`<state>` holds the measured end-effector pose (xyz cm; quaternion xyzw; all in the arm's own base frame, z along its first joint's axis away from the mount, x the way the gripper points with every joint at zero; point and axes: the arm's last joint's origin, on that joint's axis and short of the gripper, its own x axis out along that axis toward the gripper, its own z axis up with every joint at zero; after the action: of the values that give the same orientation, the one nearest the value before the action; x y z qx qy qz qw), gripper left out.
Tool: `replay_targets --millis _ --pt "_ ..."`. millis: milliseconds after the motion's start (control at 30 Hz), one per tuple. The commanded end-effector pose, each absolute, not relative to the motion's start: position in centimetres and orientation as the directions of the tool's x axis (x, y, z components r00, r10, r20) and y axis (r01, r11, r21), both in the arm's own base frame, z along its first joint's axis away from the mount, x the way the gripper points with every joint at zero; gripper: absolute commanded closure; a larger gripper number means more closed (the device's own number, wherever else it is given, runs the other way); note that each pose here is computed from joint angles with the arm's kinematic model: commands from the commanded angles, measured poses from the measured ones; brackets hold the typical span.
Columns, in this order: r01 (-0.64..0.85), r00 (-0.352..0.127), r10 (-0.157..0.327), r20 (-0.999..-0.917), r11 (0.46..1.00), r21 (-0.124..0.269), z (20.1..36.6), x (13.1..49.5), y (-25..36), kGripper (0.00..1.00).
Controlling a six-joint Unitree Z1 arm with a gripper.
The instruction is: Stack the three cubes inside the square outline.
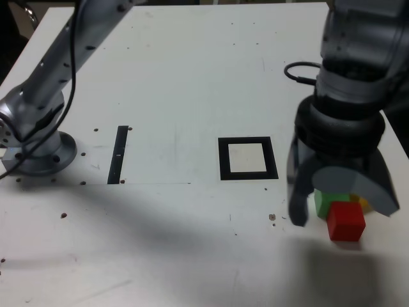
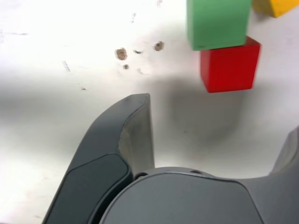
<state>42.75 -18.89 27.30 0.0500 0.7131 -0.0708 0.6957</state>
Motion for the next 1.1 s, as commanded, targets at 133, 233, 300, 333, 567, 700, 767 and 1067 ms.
replay_targets --millis 133,233,300,333,567,700,767,1067 --pt "0.167 -0.034 -0.025 -0.9991 0.986 -0.030 25.9 43.8 -19.4 0.01" --pt "0.164 -0.038 -0.025 -0.9990 0.986 -0.031 25.4 44.2 -19.5 0.01" --pt "0.162 -0.045 -0.024 -0.9987 0.986 -0.031 25.0 44.4 -19.4 0.01" --pt "0.160 -0.049 -0.023 -0.9985 0.987 -0.031 24.7 44.5 -19.4 0.01" --pt "0.146 -0.080 -0.021 -0.9966 0.989 -0.032 22.6 45.4 -19.1 0.02" --pt "0.143 -0.086 -0.024 -0.9960 0.989 -0.036 21.9 45.8 -19.1 0.02" --pt "0.142 -0.088 -0.025 -0.9958 0.989 -0.038 21.6 45.9 -19.2 0.03" --pt "0.135 -0.097 -0.035 -0.9946 0.990 -0.048 20.7 46.4 -19.2 0.19"
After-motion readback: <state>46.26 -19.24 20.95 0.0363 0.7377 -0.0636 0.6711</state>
